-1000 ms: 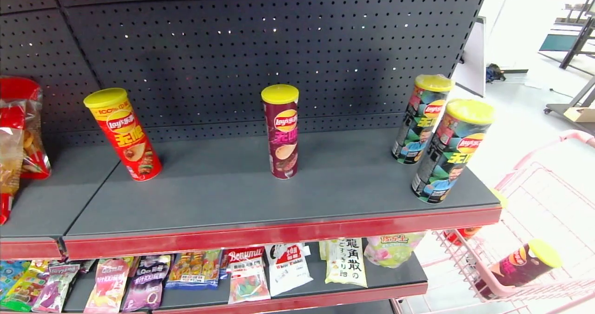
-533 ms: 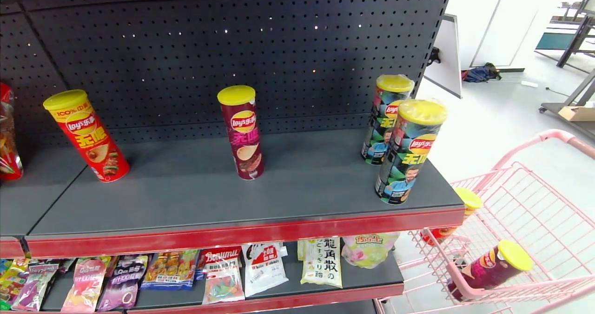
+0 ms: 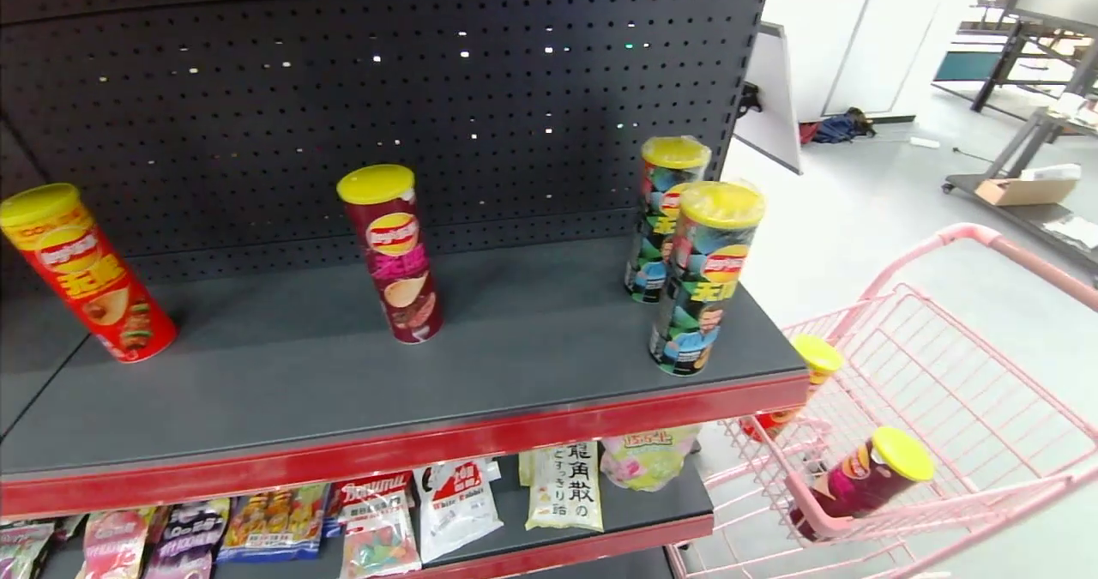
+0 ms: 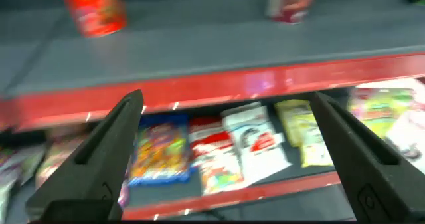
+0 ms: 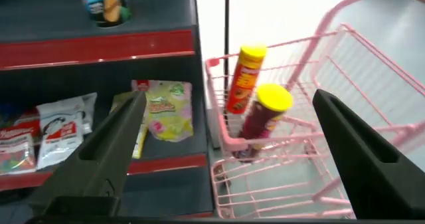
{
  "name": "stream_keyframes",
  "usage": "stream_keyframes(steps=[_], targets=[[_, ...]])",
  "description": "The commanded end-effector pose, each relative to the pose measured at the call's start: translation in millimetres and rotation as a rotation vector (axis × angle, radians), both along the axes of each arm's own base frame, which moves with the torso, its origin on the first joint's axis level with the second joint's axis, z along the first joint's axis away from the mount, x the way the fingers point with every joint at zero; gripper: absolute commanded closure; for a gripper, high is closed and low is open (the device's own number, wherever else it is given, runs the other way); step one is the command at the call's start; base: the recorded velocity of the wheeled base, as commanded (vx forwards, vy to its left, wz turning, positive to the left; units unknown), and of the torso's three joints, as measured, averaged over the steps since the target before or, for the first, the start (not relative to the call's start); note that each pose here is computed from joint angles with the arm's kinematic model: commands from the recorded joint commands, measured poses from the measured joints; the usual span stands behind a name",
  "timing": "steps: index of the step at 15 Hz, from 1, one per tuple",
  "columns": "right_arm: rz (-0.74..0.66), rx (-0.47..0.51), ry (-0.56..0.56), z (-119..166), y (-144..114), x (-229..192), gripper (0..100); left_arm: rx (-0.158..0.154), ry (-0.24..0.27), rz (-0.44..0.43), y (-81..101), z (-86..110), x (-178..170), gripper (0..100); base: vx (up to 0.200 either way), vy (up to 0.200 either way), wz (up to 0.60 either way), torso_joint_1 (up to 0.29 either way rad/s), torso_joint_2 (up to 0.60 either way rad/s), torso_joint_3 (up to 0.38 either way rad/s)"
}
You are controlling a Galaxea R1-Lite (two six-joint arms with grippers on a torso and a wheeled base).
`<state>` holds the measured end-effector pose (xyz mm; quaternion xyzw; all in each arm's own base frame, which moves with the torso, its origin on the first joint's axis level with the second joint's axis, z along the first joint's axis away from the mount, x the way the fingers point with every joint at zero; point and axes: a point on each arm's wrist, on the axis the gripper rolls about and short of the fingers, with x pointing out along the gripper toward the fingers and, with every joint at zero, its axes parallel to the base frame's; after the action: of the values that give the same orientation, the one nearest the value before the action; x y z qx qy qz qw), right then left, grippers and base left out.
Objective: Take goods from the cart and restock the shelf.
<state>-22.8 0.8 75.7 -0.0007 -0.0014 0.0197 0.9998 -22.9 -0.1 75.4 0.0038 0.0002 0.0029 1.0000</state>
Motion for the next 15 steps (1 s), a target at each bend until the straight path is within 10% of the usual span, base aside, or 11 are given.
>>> stream_keyframes(steps=[1, 15], targets=[[0.002, 0.000, 0.000, 0.1, 0.0, 0.0, 0, 0.000, 0.000, 0.000, 0.0, 0.1, 0.1, 0, 0.000, 0.000, -0.60, 0.022, 0.01, -0.007], [0.002, 0.000, 0.000, 0.1, 0.0, 0.0, 0, -0.002, 0.001, 0.000, 0.0, -0.1, 0.1, 0, 0.000, 0.000, -0.13, -0.028, 0.06, 0.038]])
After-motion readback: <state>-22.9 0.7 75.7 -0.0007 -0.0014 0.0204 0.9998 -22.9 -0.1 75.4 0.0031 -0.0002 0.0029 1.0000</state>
